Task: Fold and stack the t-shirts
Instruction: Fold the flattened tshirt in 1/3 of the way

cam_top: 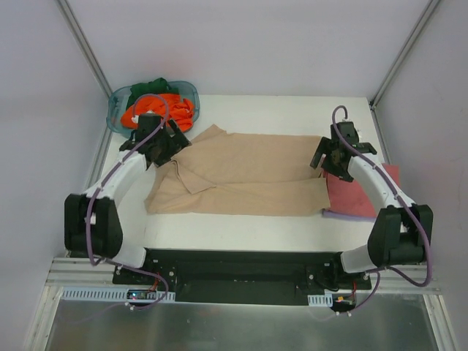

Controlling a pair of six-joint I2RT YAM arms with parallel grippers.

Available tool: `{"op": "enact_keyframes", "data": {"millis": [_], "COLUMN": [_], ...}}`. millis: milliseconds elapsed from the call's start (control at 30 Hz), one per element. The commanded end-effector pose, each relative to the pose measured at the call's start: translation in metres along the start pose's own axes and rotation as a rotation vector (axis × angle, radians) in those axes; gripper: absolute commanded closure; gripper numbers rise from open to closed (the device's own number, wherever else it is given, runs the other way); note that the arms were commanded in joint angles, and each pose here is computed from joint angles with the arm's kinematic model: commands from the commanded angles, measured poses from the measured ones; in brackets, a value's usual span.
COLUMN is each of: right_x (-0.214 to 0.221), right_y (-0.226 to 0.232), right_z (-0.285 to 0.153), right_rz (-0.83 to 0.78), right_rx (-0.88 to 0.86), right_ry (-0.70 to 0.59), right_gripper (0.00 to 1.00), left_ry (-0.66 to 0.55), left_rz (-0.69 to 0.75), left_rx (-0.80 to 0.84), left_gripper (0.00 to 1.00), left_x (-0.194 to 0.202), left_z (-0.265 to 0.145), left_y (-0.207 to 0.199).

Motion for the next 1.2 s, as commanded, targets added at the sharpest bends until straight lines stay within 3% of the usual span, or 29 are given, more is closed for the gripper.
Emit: {"op": "enact_keyframes", "data": {"millis": [0, 233, 600, 833, 967, 1167], "right_x": [0.010, 0.075, 0.112, 0.144, 0.168, 0.201], "right_y": [0.013, 0.055, 0.057, 0.041, 0.037, 0.029], "right_z": [-0.038, -0.034, 0.013, 0.006, -0.005, -0.024], "right_rz": [-0.133, -0.215, -0.267, -0.263, -0.274, -0.252], "right_rx": [-0.161, -0.479, -0.330, -0.332, -0.357, -0.411], "right_ry": [-0.060, 0.060, 0.258, 0.328, 0.360, 0.385], "right_gripper": [0.04, 0.04, 0.04, 0.04, 0.04, 0.04], "left_ry": [-0.099, 0.066, 0.132, 0.156, 0.089, -0.004], "left_rz": [0.005, -0.048, -0.160, -0.199, -0.224, -0.308], "left_rx": [0.004, 0.001, -0.337, -0.546, -0.673, -0.598], "left_gripper": [0.01, 0.01, 0.01, 0.01, 0.01, 0.01], "left_x": [0.015, 0.066, 0.078, 0.098, 0.101, 0.109], "left_z": [-0.052, -0.049, 0.000, -0.022, -0.050, -0.085], "left_y": [0.017, 0.055, 0.123, 0.171, 0.197, 0.190]}}
Point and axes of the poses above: each gripper's point midway between its finger pads, its own z axis out along the fingers, its own y axis along the line the jaws close on, x = y × z, the point moved 7 cm from there along -z, back along the fingers, and after that the axes turned 6 degrees about -z, right-handed, at the moved point
